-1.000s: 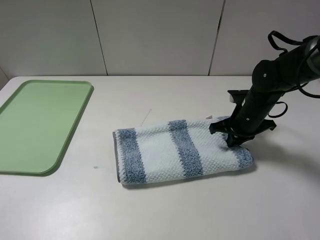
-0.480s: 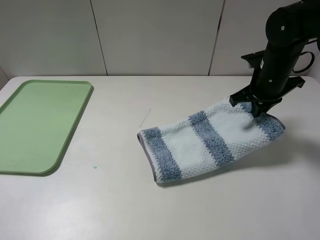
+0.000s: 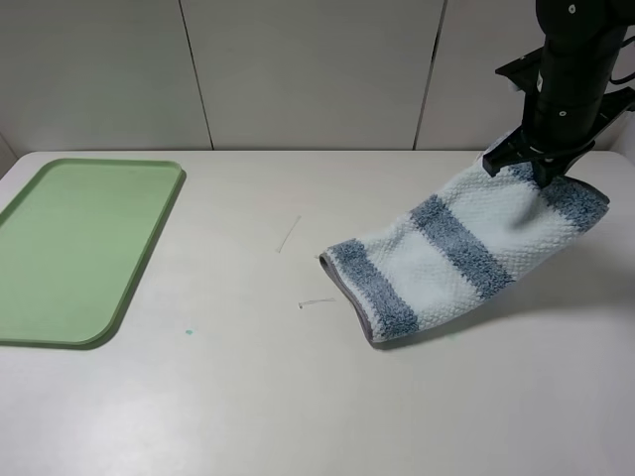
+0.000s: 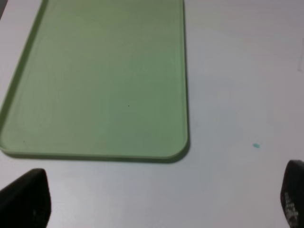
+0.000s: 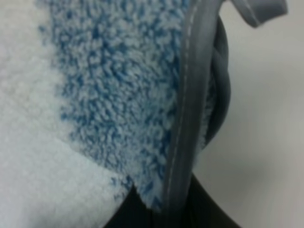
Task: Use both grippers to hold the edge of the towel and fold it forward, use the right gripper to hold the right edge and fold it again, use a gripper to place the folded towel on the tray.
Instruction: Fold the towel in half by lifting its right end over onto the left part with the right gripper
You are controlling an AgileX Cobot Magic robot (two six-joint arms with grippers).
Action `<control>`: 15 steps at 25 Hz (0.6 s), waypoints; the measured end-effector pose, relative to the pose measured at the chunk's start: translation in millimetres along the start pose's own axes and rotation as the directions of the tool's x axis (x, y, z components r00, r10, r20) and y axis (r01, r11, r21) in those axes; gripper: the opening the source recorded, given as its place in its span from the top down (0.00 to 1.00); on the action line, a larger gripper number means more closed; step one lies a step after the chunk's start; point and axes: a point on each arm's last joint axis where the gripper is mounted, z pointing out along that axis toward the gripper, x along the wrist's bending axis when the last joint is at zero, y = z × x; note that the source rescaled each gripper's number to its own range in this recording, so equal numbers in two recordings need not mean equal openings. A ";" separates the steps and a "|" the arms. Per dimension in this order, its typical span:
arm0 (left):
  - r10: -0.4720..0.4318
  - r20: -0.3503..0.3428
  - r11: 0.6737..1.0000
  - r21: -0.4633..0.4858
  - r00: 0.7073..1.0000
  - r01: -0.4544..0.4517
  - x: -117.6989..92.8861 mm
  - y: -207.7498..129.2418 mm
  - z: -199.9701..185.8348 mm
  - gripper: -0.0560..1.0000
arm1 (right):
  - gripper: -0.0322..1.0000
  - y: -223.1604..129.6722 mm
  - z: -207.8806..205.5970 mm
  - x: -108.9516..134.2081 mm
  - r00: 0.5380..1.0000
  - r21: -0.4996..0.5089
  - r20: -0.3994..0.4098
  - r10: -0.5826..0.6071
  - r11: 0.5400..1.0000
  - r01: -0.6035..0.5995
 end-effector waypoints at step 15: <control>0.000 0.000 1.000 0.000 1.000 0.000 0.0 0.0 0.0 0.03 | 0.90 -3.7 -11.1 32.7 0.996 0.040 -0.080 -0.031 0.999 0.034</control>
